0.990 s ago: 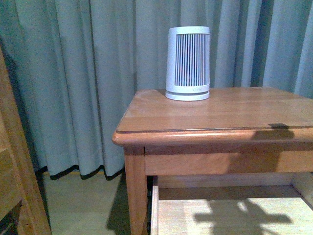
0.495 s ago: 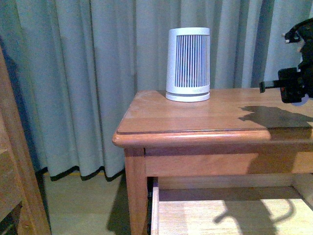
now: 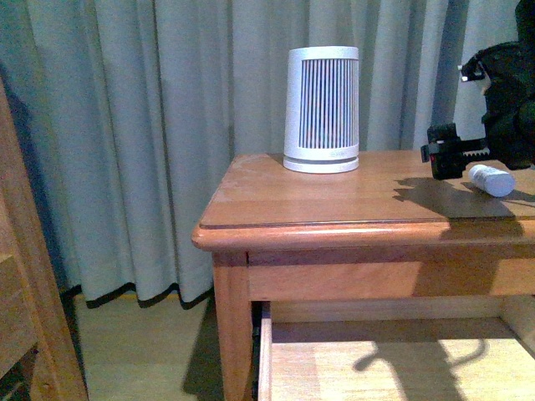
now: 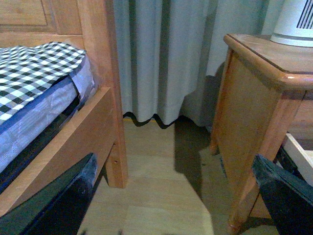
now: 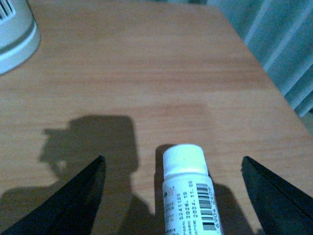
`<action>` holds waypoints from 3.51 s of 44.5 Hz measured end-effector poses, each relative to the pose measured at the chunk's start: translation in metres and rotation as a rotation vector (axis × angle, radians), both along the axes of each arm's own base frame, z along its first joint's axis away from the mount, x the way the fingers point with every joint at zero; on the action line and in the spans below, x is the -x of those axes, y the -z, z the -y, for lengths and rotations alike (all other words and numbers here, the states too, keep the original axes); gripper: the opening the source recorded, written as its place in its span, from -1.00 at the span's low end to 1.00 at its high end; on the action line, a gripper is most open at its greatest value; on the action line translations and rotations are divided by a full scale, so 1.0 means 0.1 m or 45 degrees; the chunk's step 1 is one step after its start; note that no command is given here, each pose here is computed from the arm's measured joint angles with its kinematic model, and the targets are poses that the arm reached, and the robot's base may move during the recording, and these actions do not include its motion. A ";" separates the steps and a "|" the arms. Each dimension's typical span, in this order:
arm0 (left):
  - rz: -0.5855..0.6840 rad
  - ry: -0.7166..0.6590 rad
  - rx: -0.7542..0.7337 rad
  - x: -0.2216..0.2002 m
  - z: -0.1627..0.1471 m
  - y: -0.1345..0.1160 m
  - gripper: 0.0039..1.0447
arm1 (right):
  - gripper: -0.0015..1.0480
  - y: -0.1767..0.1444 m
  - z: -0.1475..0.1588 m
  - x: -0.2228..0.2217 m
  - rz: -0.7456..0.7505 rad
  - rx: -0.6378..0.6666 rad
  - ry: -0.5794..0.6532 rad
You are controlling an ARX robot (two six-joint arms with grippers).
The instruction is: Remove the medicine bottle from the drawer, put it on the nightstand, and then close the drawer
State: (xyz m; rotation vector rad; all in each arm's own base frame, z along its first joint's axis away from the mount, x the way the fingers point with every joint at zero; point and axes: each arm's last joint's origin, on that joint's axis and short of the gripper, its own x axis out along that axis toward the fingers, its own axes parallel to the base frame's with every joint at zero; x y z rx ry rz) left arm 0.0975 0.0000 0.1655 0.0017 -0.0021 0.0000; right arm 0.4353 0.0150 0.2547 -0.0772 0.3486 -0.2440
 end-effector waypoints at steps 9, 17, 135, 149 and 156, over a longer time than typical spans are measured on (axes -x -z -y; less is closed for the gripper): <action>0.000 0.000 0.000 0.00 0.00 0.00 0.88 | 0.87 -0.54 -0.05 0.57 0.270 0.065 0.014; 0.000 0.000 0.000 0.00 0.00 0.00 0.88 | 0.87 -0.63 -0.06 1.50 0.366 -0.029 -0.014; 0.000 0.000 0.000 0.00 0.00 0.00 0.88 | 0.87 0.41 0.21 2.66 0.229 -0.077 0.012; 0.000 0.000 0.000 0.00 0.00 0.00 0.88 | 0.87 0.42 0.24 3.26 0.297 -0.098 -0.003; 0.000 0.000 0.000 0.00 0.00 0.00 0.88 | 0.66 0.46 0.18 3.32 0.383 -0.126 -0.199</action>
